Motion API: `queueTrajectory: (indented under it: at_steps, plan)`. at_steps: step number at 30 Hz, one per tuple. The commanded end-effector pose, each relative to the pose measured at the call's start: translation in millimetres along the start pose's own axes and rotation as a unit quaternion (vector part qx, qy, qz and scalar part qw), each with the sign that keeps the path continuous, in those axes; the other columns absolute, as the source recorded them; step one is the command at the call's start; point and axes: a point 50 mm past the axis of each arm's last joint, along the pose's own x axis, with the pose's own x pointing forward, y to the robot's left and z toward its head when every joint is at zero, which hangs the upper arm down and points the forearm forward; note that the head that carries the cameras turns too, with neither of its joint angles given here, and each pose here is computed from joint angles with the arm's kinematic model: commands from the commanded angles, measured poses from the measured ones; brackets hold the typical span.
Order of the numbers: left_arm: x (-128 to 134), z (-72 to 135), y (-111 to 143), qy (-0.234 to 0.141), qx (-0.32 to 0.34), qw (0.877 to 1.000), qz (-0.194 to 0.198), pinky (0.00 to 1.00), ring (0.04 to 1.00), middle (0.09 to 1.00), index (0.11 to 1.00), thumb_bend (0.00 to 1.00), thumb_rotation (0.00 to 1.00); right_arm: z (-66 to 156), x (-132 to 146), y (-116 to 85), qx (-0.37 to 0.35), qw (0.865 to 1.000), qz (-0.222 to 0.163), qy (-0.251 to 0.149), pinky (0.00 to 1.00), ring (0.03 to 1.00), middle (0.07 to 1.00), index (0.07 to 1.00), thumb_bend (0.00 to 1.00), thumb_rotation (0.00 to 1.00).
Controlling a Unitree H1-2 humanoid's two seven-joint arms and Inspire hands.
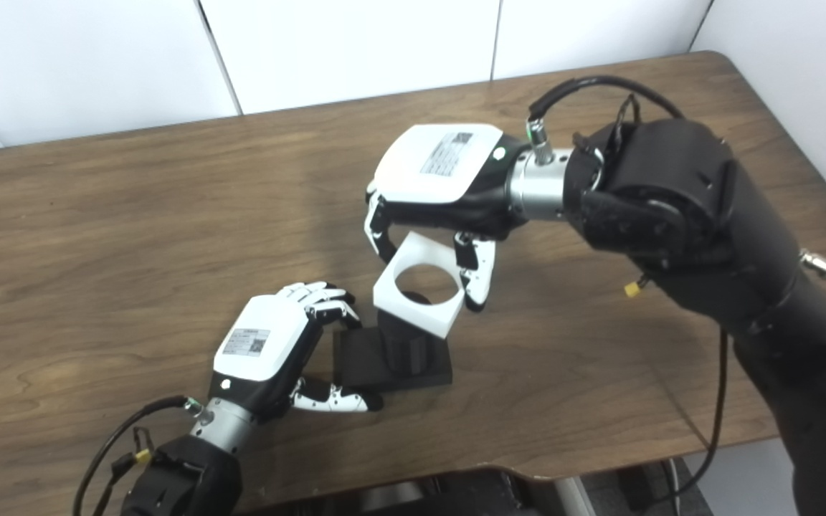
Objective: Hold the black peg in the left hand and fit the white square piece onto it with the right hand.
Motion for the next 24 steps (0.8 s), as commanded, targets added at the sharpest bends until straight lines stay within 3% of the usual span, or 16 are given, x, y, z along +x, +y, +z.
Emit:
queueTrajectory:
  at_steps: [1,24]
  plan:
    - [0,-2,-6,0.007,0.012,1.000,-0.024,0.85,0.838,0.787,0.487,0.52,0.05,0,-2,-9,-0.017,1.000,-0.020,0.004,0.84,0.880,0.747,0.481,0.53,0.13]
    - [1,4,-5,0.008,0.015,1.000,-0.025,0.85,0.842,0.789,0.487,0.52,0.05,1,12,11,0.007,1.000,-0.029,0.006,0.85,0.872,0.749,0.481,0.53,0.13]
